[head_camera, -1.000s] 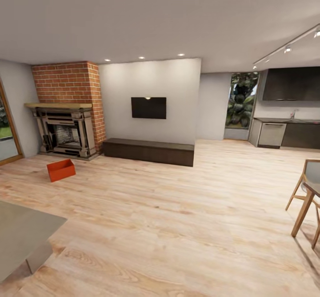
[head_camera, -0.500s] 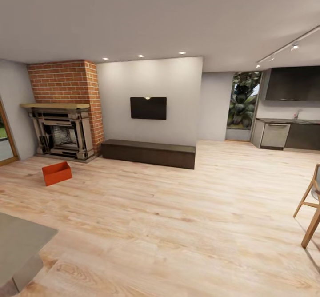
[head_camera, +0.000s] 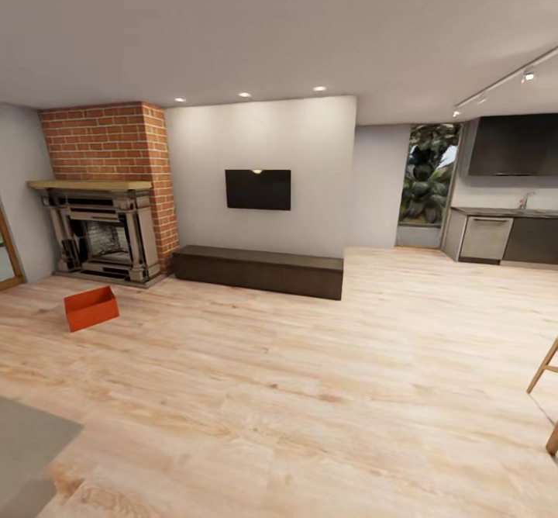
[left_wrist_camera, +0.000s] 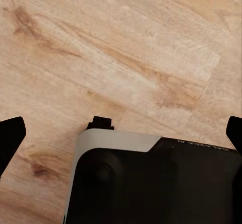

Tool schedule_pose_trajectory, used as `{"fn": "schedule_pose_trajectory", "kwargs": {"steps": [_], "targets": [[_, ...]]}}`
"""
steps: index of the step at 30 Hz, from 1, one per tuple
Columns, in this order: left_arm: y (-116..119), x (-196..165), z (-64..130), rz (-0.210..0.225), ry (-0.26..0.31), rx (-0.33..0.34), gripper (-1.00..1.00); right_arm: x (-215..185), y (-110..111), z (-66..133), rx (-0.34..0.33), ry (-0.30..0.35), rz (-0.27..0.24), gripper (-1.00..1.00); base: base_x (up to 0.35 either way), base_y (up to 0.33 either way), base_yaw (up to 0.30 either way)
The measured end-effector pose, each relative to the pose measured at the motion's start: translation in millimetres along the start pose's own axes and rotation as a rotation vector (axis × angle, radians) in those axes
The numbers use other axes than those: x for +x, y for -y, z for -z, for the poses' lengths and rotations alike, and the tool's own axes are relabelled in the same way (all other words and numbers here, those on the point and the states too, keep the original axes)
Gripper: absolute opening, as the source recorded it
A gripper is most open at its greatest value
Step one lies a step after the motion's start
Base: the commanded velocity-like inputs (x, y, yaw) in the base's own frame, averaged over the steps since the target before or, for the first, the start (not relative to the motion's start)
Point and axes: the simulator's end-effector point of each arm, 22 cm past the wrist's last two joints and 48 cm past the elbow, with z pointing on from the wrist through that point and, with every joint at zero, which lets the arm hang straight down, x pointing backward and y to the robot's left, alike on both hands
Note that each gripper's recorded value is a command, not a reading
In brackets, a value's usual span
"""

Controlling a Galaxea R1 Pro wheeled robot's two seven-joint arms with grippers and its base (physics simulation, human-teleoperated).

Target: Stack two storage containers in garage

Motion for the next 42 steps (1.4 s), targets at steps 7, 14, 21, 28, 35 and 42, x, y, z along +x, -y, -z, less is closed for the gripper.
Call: {"fn": "schedule_pose_trajectory", "kwargs": {"steps": [7, 14, 21, 28, 35, 42], "targets": [[-0.1, 0.6, 0.0, 0.0, -0.002, 0.0, 1.0, 0.1, -0.1, 0.0, -0.001, -0.001, -0.005, 1.0, 0.323, 0.0, 0.103], [-0.1, 0.4, 0.0, 0.0, -0.001, 0.0, 1.0, -0.2, 0.1, -0.1, -0.003, 0.001, -0.005, 1.0, 0.323, 0.0, 0.258], [-0.1, 0.1, 0.0, 0.0, 0.0, 0.0, 1.0, -0.1, 0.8, -0.1, -0.002, 0.001, -0.006, 1.0, 0.323, 0.0, 0.269], [-0.1, 0.5, 0.0, 0.0, -0.001, 0.0, 1.0, 0.1, 1.1, -0.1, -0.002, 0.0, -0.006, 1.0, 0.323, 0.0, 0.257], [0.0, 0.4, 0.0, 0.0, -0.002, 0.0, 1.0, 0.0, 3.2, -0.2, 0.003, 0.001, -0.004, 1.0, 0.323, 0.0, 0.032], [-0.1, 0.3, 0.0, 0.0, -0.001, 0.0, 1.0, 0.3, 4.4, -0.2, 0.005, 0.0, 0.003, 1.0, 0.323, 0.0, 0.001]]}}
